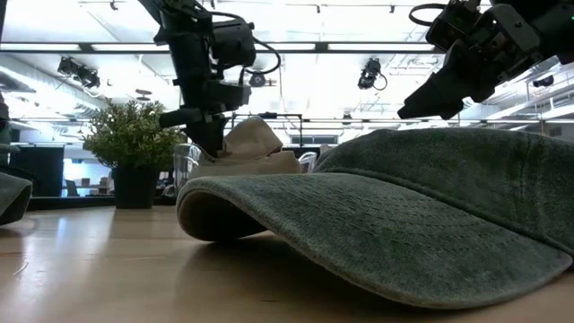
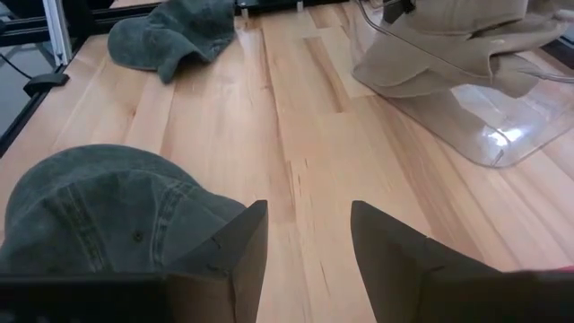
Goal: Pick & Place hat
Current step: Put the left brown cap into the transparent bin, then put the brown cap into the transparent bin
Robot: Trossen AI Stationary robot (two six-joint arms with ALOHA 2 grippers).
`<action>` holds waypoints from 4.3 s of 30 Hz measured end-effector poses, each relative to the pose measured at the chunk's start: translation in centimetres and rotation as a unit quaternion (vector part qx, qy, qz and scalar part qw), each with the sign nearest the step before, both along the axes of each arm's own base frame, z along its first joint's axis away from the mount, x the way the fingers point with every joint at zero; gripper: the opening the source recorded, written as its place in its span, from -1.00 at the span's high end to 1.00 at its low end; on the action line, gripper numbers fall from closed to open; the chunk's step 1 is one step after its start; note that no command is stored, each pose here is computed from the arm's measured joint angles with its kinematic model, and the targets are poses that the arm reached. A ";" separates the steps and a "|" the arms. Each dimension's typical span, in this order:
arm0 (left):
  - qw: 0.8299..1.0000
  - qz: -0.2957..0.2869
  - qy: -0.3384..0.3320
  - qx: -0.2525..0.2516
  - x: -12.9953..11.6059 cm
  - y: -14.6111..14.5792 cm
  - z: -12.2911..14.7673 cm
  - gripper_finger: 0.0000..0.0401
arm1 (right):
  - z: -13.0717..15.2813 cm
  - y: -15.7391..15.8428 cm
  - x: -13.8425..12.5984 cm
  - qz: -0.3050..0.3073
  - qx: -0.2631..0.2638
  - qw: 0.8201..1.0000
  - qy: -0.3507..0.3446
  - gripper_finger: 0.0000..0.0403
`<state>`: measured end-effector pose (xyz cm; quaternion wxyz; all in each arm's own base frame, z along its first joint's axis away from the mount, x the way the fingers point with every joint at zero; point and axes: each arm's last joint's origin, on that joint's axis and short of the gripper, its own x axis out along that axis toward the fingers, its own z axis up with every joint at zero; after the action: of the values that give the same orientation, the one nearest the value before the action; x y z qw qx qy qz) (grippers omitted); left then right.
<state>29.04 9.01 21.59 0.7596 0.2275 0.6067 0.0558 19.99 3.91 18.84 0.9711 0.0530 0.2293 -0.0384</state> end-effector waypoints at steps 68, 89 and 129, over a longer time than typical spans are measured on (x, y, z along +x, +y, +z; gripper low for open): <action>0.971 0.071 -0.223 -0.052 -2.1 -8.9 8.7 0.09 | -1.7 4.2 -0.1 -0.041 0.178 0.887 0.424 0.40; 0.961 0.042 -0.263 -0.072 -1.4 -10.2 9.2 0.09 | 4.9 5.5 4.1 0.030 0.170 0.957 0.232 0.98; 0.951 -0.138 -0.275 -0.007 3.3 -11.9 7.1 0.09 | 4.8 -0.8 13.6 0.124 -0.314 0.938 0.081 0.99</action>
<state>32.30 -2.86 28.67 0.8989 0.2800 0.3370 0.0068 33.56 3.10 23.66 0.9136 -0.2869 0.2879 0.0079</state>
